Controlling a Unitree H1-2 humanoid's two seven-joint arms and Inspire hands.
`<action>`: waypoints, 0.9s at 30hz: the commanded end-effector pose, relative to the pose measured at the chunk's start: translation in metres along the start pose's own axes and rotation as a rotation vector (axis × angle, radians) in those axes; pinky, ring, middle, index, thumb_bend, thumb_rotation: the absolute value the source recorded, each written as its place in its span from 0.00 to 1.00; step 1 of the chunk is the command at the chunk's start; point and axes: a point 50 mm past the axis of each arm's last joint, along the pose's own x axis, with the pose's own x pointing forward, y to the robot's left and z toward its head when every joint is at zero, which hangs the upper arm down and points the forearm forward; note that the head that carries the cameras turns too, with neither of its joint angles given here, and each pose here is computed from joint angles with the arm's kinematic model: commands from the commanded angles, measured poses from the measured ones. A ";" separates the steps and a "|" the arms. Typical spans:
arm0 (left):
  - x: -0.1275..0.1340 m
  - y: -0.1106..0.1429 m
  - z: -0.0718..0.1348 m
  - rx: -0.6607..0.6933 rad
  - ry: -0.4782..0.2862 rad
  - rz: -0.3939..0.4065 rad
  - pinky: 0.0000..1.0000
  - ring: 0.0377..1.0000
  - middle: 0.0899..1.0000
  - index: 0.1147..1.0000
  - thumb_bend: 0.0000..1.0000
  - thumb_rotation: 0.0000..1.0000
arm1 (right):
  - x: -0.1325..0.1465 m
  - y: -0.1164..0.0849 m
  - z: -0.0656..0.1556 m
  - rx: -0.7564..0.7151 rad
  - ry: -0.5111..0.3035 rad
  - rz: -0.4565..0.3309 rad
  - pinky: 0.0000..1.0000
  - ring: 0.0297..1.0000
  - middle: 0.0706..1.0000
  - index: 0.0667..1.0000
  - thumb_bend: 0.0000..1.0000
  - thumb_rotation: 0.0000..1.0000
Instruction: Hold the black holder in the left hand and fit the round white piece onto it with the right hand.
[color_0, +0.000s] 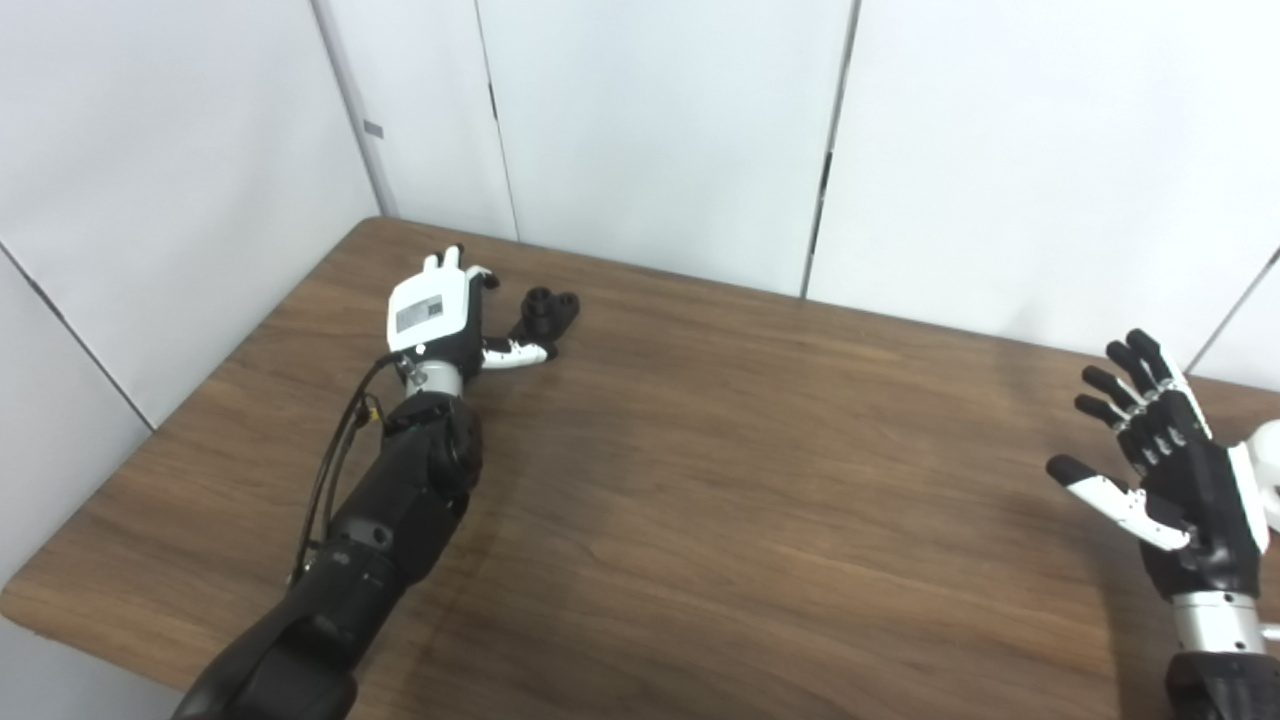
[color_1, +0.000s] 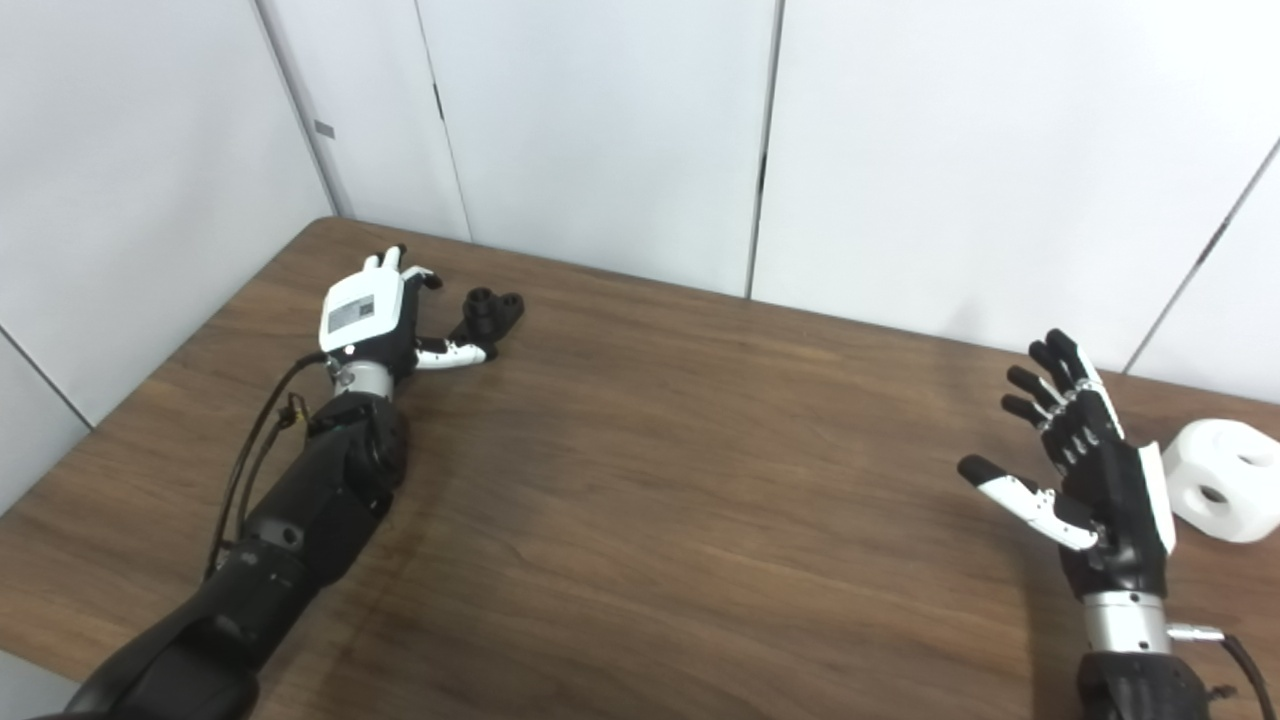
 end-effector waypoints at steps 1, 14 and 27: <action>0.023 0.027 0.007 -0.007 -0.058 0.099 0.89 1.00 1.00 0.72 0.91 0.45 | -0.050 0.005 -0.032 0.021 0.128 -0.020 0.78 0.85 0.91 0.92 0.77 0.32; 0.030 0.001 -0.005 -0.047 -0.048 0.067 0.84 1.00 0.98 0.66 0.89 0.42 | -0.051 0.004 -0.032 0.007 0.130 -0.018 0.79 0.85 0.90 0.92 0.78 0.36; 0.033 -0.009 -0.010 -0.082 -0.056 0.060 0.82 0.94 0.92 0.57 0.86 0.29 | -0.054 0.002 -0.032 0.000 0.130 -0.028 0.79 0.84 0.90 0.91 0.79 0.36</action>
